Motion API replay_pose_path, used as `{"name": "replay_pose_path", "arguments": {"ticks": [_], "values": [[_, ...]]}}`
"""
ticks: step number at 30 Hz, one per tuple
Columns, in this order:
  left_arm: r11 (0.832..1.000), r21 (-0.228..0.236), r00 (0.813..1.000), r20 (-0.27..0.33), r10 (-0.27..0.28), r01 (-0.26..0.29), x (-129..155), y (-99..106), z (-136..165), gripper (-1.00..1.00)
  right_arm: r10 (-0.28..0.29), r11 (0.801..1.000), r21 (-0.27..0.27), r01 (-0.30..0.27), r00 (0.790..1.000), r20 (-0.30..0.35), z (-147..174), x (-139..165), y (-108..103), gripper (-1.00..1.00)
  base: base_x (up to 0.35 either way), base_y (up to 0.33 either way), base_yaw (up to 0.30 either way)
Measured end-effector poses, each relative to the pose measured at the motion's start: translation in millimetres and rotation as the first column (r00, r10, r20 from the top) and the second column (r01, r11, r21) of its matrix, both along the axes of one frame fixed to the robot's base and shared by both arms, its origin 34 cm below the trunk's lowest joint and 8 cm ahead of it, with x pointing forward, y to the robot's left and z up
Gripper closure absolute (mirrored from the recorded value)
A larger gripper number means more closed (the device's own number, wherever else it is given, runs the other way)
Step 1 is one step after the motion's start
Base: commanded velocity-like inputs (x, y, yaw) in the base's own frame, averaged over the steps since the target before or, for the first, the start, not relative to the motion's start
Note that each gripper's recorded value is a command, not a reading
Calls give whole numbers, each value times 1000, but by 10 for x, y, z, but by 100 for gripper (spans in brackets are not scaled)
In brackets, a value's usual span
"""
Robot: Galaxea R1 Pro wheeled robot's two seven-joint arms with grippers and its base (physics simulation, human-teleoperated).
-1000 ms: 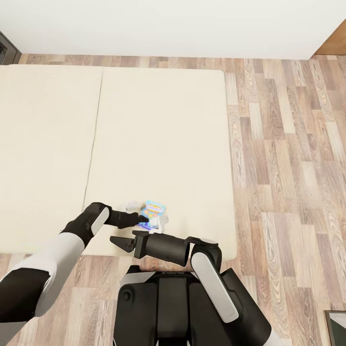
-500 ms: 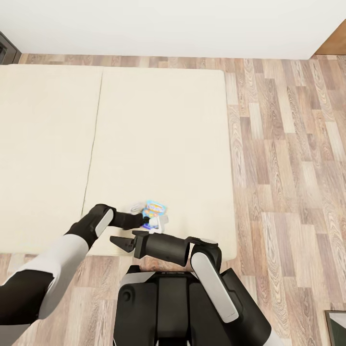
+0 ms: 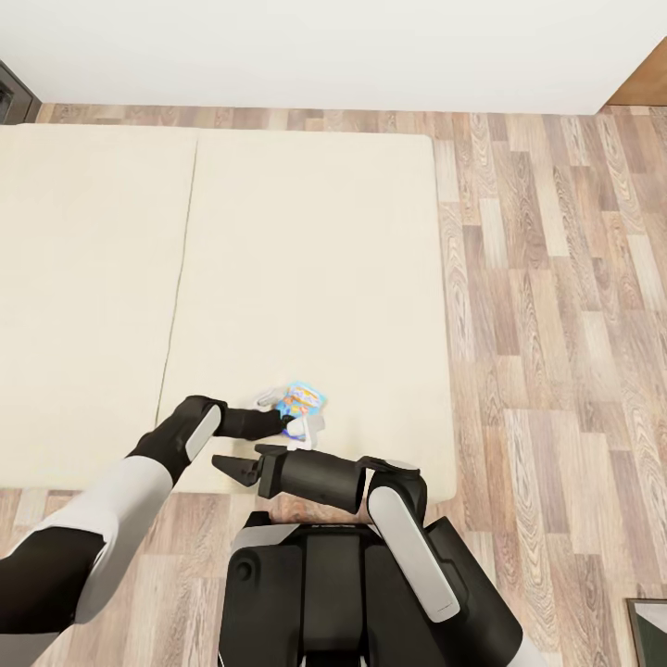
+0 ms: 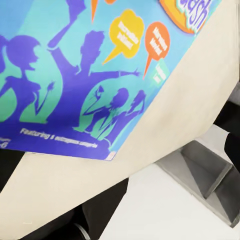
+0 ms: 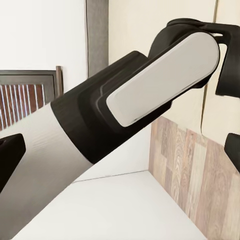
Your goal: Put all the toys in the child's room - the three board games (two on the bed and one on the table), the two jigsaw puzzles on the table, and the tennis ball on the table - inside the toy box on the table in the child's room.
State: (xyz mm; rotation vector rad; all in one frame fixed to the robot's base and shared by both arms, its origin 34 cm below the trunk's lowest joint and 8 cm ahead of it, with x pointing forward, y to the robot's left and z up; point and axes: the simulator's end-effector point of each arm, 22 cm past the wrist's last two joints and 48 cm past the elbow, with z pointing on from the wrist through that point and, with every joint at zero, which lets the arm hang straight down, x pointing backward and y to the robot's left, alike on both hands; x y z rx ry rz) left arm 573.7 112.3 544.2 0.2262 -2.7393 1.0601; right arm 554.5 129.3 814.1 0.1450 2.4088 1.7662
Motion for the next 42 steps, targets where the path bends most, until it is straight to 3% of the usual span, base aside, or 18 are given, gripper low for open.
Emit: {"name": "replay_pose_path", "arguments": {"ticks": [15, 28, 37, 42], "values": [[1000, 16, 1000, 3, -16, 16, -25, 24, -2, -100, -1, 1000, 0, 1, 1000, 1, 2, 3, -2, -100, 0, 0, 0], [996, 72, 998, -36, -44, 46, -127, 185, -69, -100, -1, 1000, 1, 1, 1000, 1, 5, 5, -2, -100, 0, 0, 0], [994, 97, 999, -32, -37, 40, -101, 356, -92, -100, -1, 1000, 1, 1, 1000, 1, 3, 6, -6, -100, 0, 0, 0], [993, 108, 999, -1, -38, 38, 27, 452, -58, -100, -1, 1000, 1, 1, 1000, 1, 2, 5, -6, -100, 0, 0, 0]]}}
